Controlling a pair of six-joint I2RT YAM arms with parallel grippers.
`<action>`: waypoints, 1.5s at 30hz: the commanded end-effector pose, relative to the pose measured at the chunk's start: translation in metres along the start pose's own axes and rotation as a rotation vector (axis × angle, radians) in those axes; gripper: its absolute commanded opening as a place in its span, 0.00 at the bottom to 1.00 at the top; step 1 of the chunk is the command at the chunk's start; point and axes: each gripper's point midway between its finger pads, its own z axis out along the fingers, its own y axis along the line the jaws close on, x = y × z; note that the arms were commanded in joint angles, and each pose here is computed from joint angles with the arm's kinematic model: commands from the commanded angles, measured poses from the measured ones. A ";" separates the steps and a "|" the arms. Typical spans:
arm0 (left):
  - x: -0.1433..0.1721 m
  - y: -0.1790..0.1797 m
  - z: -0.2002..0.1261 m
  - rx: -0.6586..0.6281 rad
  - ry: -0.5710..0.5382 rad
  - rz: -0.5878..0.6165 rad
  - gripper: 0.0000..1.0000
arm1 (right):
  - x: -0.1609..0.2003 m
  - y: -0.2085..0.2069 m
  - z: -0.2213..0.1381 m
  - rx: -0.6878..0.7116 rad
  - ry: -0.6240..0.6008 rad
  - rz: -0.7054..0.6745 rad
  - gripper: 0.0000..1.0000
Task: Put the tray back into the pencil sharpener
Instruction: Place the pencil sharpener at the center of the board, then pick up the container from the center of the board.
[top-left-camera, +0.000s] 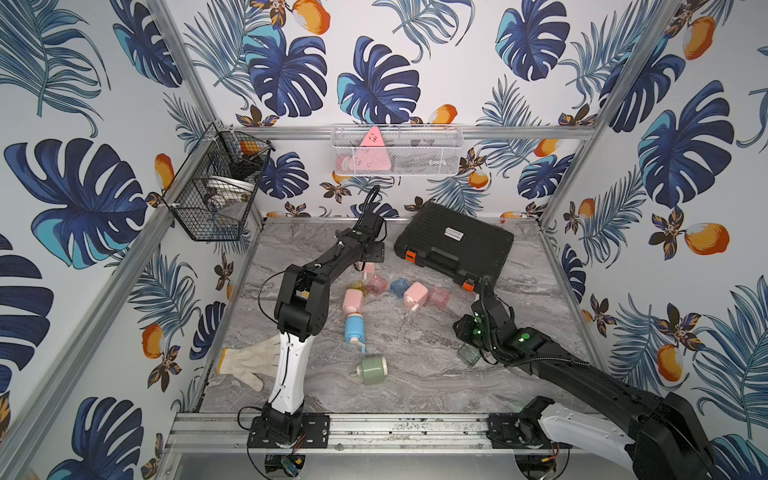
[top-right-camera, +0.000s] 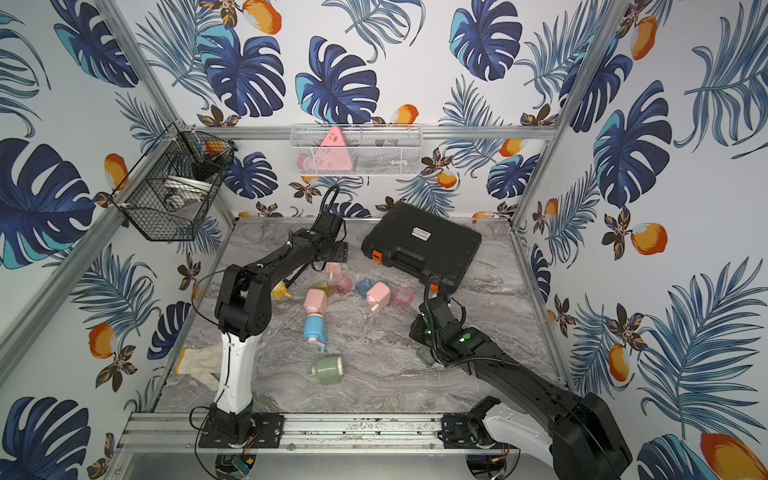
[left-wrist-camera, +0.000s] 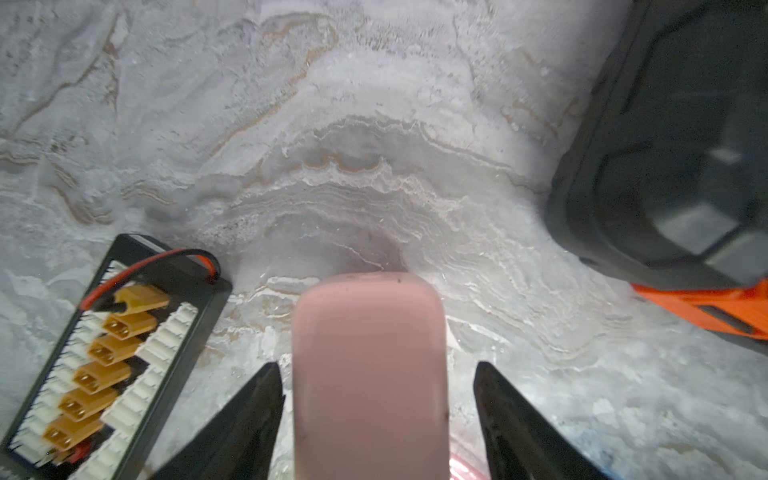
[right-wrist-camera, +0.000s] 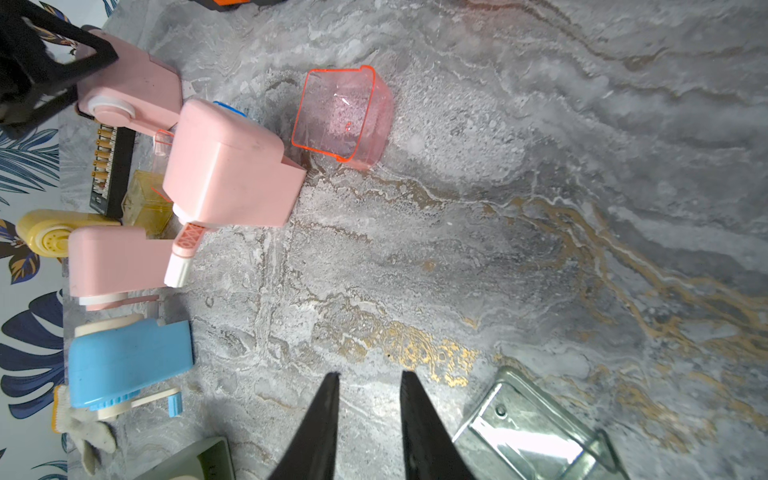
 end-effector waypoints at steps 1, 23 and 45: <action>-0.019 0.000 -0.026 0.019 -0.067 0.014 0.76 | -0.005 0.007 -0.002 -0.017 -0.011 -0.026 0.29; 0.028 0.028 -0.192 0.232 -0.428 0.090 0.70 | -0.050 0.001 0.050 0.192 0.041 -0.023 0.44; 0.022 0.078 -0.257 0.083 -0.699 0.000 0.68 | -0.073 -0.008 0.120 0.316 0.093 0.006 0.27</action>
